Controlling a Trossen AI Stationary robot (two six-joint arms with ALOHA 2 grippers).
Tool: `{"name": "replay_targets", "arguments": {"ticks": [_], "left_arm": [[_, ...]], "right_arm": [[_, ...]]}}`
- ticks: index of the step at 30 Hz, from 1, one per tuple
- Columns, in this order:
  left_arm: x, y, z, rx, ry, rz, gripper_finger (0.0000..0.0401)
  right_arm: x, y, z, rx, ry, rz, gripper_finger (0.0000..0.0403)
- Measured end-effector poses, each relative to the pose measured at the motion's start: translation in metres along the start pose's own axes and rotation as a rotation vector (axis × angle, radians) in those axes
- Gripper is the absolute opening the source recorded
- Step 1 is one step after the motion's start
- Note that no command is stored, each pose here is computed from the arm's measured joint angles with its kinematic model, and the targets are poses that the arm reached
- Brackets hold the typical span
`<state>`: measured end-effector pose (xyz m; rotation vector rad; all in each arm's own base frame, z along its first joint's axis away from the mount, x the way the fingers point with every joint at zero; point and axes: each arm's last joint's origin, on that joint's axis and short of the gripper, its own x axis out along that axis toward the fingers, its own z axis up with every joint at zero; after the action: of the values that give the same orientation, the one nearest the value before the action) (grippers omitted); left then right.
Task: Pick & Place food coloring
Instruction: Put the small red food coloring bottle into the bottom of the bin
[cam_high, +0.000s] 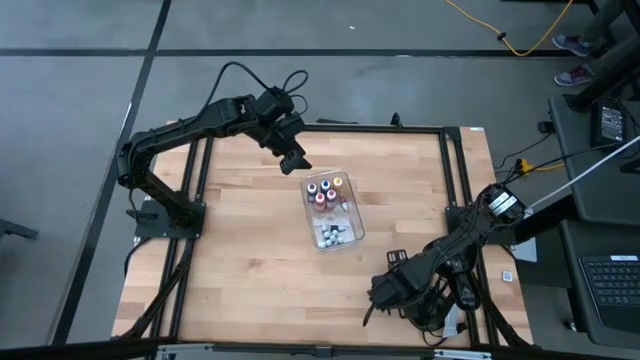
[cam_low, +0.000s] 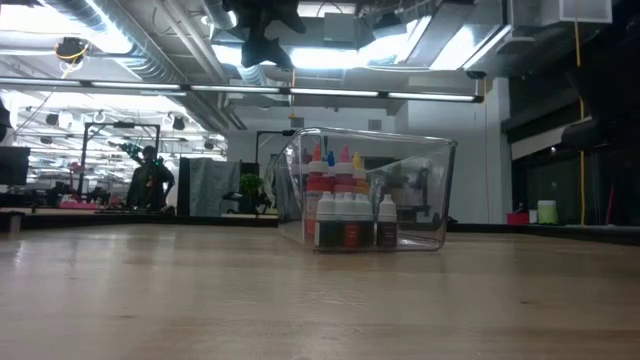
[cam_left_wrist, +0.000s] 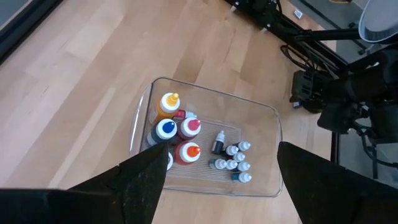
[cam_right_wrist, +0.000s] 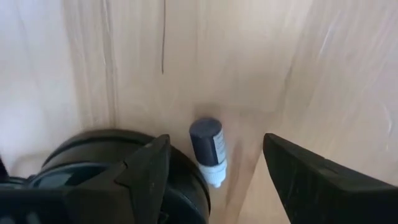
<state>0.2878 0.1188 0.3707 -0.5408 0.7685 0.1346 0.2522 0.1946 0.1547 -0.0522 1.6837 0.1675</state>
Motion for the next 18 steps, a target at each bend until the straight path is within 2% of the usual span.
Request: {"name": "replay_targets", "arguments": {"ticks": [18], "left_arm": [[0.000, 0.000, 0.000, 0.030, 0.001, -0.001, 0.0294]], "right_arm": [[0.018, -0.001, -0.007, -0.005, 0.012, -0.010, 0.0252]]}}
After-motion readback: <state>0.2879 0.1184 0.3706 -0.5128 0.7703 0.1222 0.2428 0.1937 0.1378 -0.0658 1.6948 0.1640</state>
